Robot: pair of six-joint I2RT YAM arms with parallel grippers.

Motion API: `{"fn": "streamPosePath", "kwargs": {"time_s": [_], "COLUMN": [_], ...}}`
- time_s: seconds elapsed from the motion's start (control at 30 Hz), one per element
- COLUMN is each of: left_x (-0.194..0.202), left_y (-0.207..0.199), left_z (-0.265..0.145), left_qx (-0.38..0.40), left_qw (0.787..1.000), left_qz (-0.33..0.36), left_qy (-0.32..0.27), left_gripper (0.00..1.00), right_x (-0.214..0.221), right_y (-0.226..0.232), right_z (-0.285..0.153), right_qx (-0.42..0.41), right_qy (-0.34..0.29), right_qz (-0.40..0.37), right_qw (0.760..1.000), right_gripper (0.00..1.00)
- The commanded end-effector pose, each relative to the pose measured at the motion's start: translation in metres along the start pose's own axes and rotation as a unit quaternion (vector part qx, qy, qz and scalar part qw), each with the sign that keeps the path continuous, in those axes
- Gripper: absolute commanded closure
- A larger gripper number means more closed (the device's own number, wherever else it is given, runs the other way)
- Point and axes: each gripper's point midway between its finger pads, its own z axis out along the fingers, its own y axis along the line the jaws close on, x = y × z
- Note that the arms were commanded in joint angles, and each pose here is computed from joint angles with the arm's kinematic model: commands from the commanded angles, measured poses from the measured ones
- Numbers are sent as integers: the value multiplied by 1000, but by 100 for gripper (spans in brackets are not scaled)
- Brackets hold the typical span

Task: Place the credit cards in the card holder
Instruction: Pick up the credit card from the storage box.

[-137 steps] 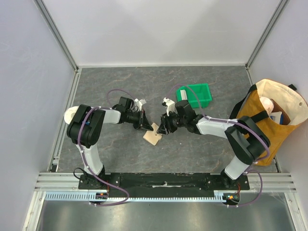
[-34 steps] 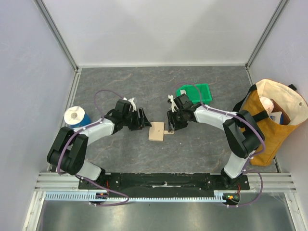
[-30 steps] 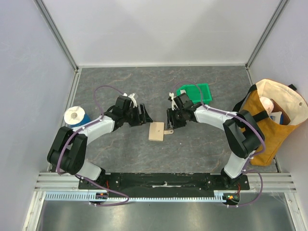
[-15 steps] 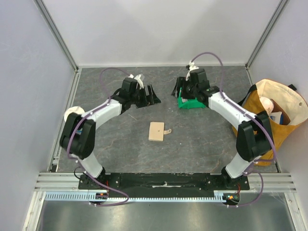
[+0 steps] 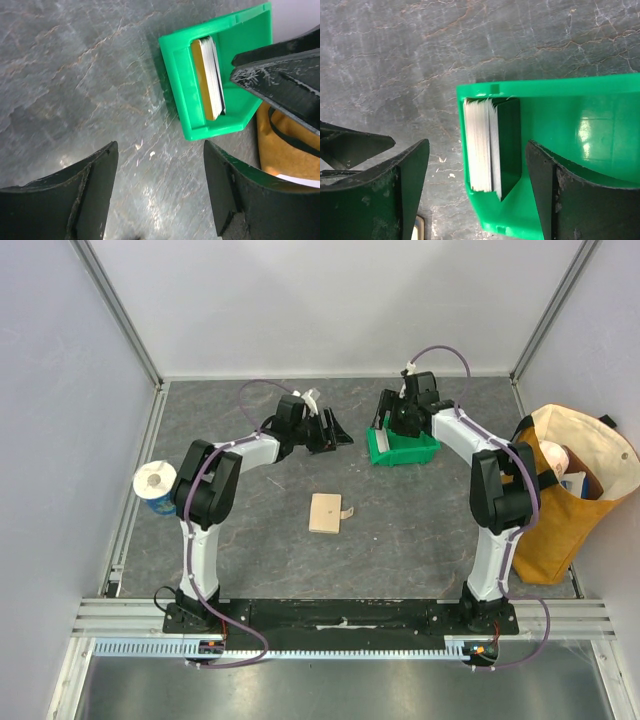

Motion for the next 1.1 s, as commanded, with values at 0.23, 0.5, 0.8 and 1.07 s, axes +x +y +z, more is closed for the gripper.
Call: {"fn": "streamPosePath", "kwargs": {"time_s": [0.23, 0.5, 0.8, 1.07], "left_x": [-8, 11, 30, 39], "left_y": [-29, -39, -33, -26], "left_z": [43, 60, 51, 43], "left_qx": [110, 128, 109, 92], "left_qw": [993, 991, 993, 995], "left_qz": [-28, -24, -35, -43], "left_qy": [-15, 10, 18, 19], "left_gripper": [29, 31, 34, 38], "right_x": [-4, 7, 27, 27], "right_y": [1, 11, 18, 28], "right_z": [20, 24, 21, 9], "right_qx": [-55, -92, -124, -150], "right_qy": [27, 45, 73, 69], "right_qz": [-4, 0, 7, 11], "right_qw": [998, 995, 990, 986], "right_gripper": [12, 11, 11, 12]}}
